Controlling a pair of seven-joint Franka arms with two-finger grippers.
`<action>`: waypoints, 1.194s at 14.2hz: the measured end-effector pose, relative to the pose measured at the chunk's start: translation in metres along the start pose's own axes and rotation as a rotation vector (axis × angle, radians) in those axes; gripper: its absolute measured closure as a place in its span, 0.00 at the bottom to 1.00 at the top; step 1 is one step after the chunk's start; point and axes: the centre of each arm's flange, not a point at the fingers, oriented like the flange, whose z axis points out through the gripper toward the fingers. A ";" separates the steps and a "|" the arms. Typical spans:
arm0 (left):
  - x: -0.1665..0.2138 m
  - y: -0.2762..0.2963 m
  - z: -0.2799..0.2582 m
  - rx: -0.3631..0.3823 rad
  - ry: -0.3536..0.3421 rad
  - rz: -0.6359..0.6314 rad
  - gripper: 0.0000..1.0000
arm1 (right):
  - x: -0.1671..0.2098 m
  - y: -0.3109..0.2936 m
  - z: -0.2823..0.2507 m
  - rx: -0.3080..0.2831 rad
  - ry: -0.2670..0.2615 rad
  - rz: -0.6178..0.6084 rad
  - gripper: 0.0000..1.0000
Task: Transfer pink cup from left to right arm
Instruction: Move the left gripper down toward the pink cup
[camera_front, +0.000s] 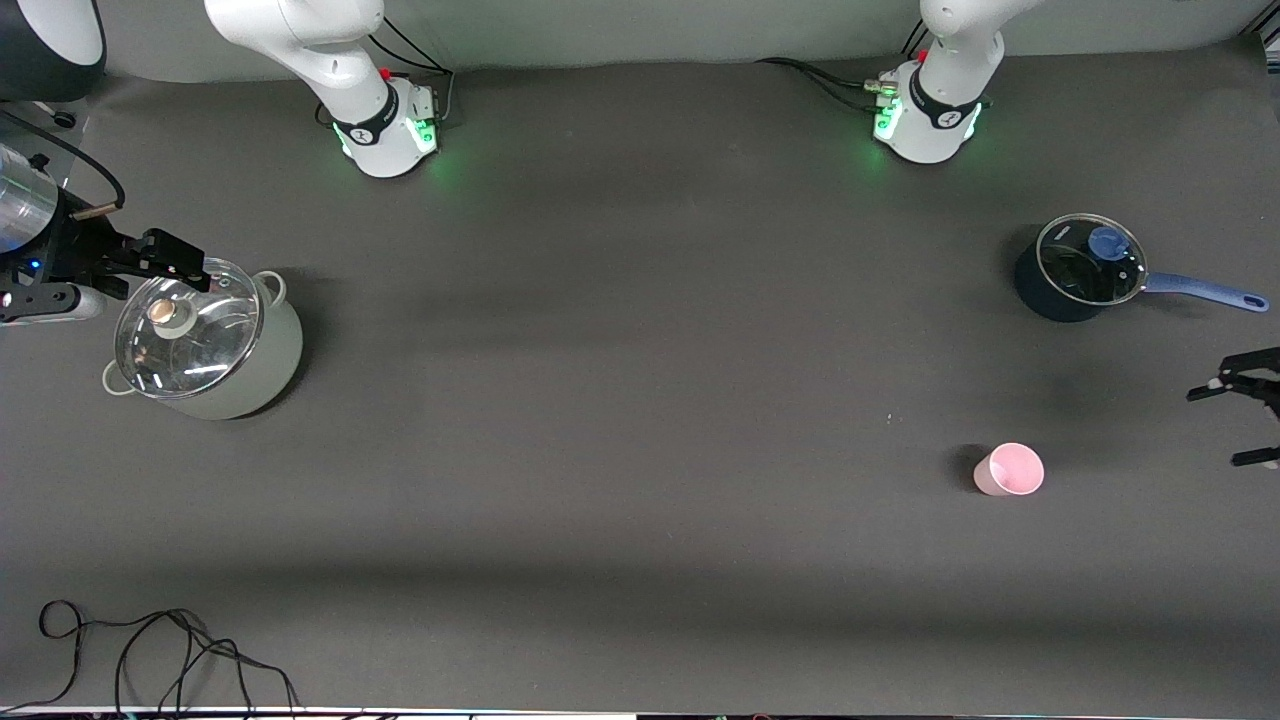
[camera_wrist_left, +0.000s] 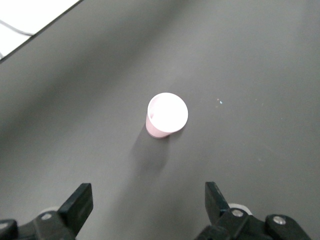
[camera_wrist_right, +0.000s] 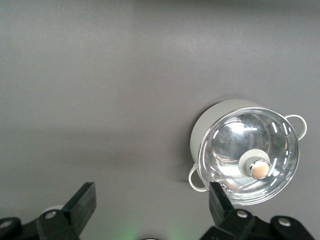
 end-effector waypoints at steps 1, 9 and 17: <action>-0.015 -0.008 0.014 -0.012 0.045 0.036 0.00 | 0.000 0.000 0.000 0.000 0.000 0.001 0.00; -0.131 -0.021 0.167 0.054 0.444 0.270 0.00 | -0.001 0.008 0.000 0.001 0.000 0.015 0.00; -0.139 -0.009 0.250 0.110 0.608 0.331 0.00 | 0.003 0.014 0.007 0.002 -0.014 0.026 0.00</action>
